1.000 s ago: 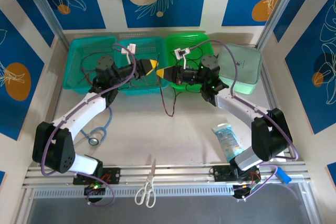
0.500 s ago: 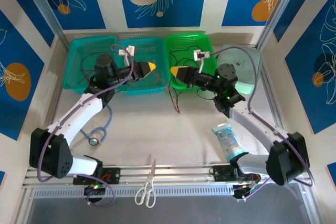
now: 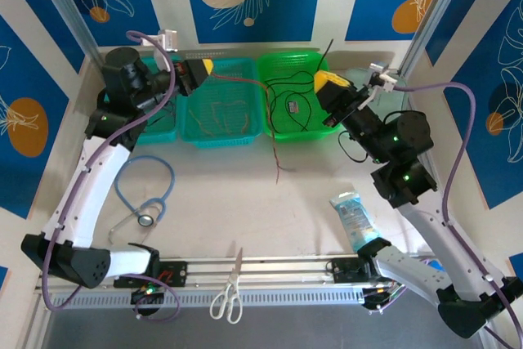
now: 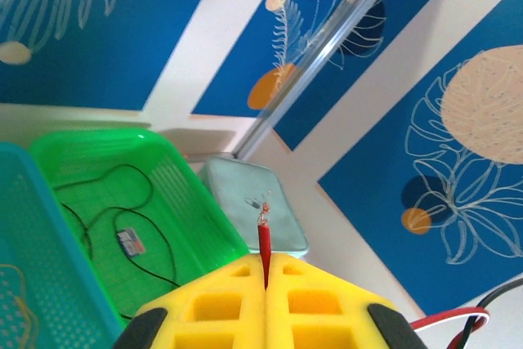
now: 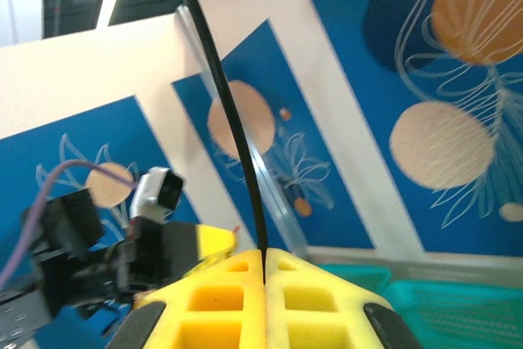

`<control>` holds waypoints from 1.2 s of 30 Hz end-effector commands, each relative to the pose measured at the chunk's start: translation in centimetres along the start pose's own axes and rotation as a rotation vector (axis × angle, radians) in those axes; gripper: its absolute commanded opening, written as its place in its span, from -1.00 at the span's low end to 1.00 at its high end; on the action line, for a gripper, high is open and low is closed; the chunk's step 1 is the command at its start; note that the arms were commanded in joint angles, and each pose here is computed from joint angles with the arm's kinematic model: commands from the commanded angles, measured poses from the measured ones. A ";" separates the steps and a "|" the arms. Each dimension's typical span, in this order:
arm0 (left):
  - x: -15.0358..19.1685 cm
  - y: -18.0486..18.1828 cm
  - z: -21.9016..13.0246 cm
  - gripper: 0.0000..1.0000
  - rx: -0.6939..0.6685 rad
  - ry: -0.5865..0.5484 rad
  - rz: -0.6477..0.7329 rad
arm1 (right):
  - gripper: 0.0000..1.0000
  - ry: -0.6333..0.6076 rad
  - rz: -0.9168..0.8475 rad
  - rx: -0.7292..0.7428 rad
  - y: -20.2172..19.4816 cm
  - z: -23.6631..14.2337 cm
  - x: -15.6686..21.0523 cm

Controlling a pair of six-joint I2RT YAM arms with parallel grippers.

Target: Untangle the cables

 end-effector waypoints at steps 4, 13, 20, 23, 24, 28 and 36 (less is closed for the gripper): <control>-0.7 0.8 -2.0 -1.00 -0.192 -0.007 0.103 | -1.00 -0.181 -0.100 0.128 0.6 -1.2 -3.6; -0.8 5.8 -4.4 -1.00 -0.402 -0.029 0.051 | -1.00 -0.277 -0.145 0.281 -0.5 -3.6 -6.2; -0.5 10.1 -7.2 -1.00 -0.507 -0.091 -0.063 | -1.00 -0.291 -0.135 0.367 -1.9 -5.2 -7.8; -0.5 10.9 -8.6 -1.00 -0.559 -0.136 -0.096 | -1.00 -0.303 -0.136 0.388 -2.0 -5.8 -8.4; -0.4 11.1 -9.1 -1.00 -0.578 -0.152 -0.108 | -1.00 -0.313 -0.137 0.398 -2.1 -6.0 -8.6; -0.3 11.9 -11.7 -1.00 -0.675 -0.248 -0.154 | -1.00 -0.350 -0.159 0.453 -2.2 -7.0 -9.4; 0.1 12.8 -14.5 -1.00 -0.771 -0.350 -0.214 | -1.00 -0.461 -0.173 0.590 -2.8 -9.5 -10.3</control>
Point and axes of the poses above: each hand's point on the last joint's axis, 136 mm out from that joint toward the fingers, its own z axis out along the fingers, its own y axis along the line the jaws close on, x = y × z, the point moved 10 cm from there along -z, back along the fingers, and after that the axes turned 6 degrees about z, right-handed, at the moved point
